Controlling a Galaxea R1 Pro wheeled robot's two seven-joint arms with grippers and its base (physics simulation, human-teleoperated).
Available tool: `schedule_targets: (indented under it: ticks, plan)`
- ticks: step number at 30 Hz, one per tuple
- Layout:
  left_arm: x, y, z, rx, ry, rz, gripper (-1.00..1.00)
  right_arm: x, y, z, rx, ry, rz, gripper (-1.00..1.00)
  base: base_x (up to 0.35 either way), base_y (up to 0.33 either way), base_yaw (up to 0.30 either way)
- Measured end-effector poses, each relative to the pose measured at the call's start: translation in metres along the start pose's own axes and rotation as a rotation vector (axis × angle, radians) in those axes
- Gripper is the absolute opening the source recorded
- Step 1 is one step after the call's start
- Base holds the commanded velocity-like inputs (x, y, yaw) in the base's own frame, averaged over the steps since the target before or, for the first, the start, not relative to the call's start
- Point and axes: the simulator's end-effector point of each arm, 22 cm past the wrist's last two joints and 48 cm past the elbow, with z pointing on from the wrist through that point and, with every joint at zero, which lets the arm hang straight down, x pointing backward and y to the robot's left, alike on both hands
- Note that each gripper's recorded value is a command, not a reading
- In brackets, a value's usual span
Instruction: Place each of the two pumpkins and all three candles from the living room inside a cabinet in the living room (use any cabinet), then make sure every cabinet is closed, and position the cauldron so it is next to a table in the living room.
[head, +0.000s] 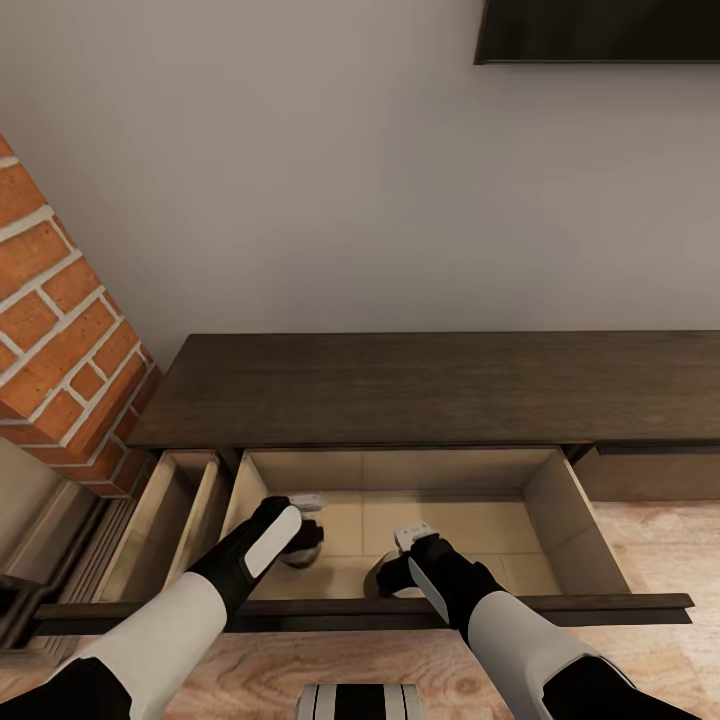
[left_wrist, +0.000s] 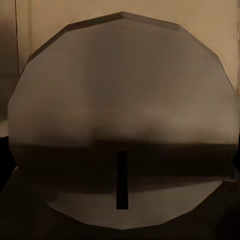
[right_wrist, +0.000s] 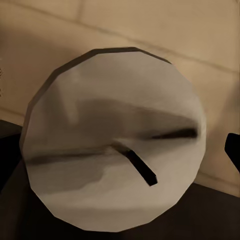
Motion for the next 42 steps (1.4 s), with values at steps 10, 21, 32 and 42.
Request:
schedule_targets:
  ticks: [10, 21, 32, 42]
  plan:
    - [0.005, 0.001, 0.000, -0.004, 0.021, 0.019, -1.00, -0.039, 0.011, -0.014, -0.036, -0.092, -0.007, 1.00, 0.000, 0.000, 0.000]
    - [0.008, 0.002, 0.001, -0.008, 0.031, 0.023, -1.00, -0.048, 0.013, -0.018, -0.044, -0.114, -0.009, 1.00, 0.000, 0.000, 0.000]
    - [0.032, 0.023, 0.005, -0.113, 0.108, 0.061, -1.00, -0.049, 0.013, -0.019, -0.044, -0.114, -0.009, 1.00, 0.000, 0.000, 0.000]
    - [0.066, 0.037, 0.025, -0.139, 0.177, 0.069, -1.00, -0.048, 0.013, -0.019, -0.044, -0.114, -0.008, 1.00, 0.000, 0.000, 0.000]
